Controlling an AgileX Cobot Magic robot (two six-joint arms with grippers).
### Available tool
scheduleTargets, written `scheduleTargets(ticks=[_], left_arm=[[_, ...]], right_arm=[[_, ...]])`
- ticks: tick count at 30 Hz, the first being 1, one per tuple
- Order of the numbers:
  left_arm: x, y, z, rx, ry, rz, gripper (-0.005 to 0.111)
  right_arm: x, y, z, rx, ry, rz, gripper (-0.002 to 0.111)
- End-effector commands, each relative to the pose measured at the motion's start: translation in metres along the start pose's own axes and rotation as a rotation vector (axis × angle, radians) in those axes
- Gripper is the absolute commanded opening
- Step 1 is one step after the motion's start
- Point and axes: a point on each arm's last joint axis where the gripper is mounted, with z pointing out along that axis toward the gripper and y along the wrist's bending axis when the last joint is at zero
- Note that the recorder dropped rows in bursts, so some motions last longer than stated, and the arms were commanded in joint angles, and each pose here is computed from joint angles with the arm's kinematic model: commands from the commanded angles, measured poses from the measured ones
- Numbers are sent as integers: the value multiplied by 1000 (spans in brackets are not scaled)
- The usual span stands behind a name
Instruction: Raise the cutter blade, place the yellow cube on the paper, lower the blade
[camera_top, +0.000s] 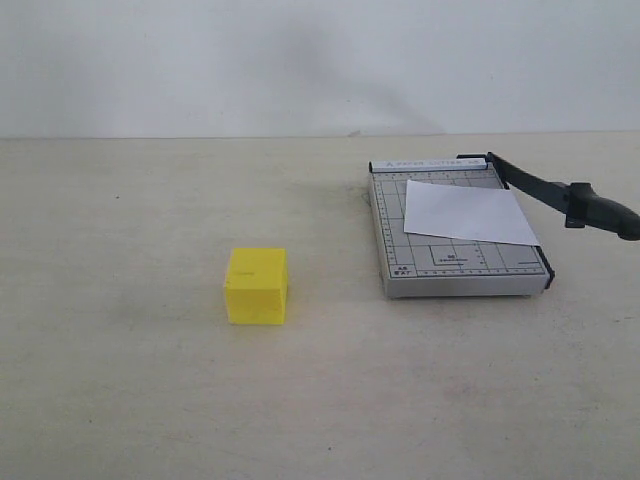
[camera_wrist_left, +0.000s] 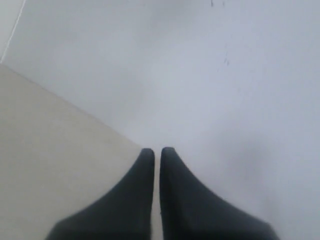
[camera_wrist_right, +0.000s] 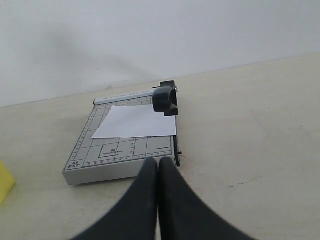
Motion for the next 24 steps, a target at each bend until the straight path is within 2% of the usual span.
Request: scheduleTargets(ticks=[1, 7, 10, 14, 17, 22, 24], left_arm=[[-10, 0, -1, 6, -102, -136, 4], [-11, 0, -1, 6, -121, -126, 4], [-7, 0, -1, 8, -74, -185, 4], [-4, -11, -3, 37, 75, -35, 6], [-8, -21, -5, 81, 138, 89, 18], [-18, -36, 9, 132, 218, 190, 59], [-24, -43, 19, 150, 251, 217, 69]], right_arm=[[1, 0, 0, 0, 1, -5, 0], [1, 0, 0, 0, 1, -5, 0], [1, 0, 0, 0, 1, -5, 0], [1, 0, 0, 0, 1, -5, 0], [1, 0, 0, 0, 1, -5, 0], [1, 0, 0, 0, 1, -5, 0], [1, 0, 0, 0, 1, -5, 0]])
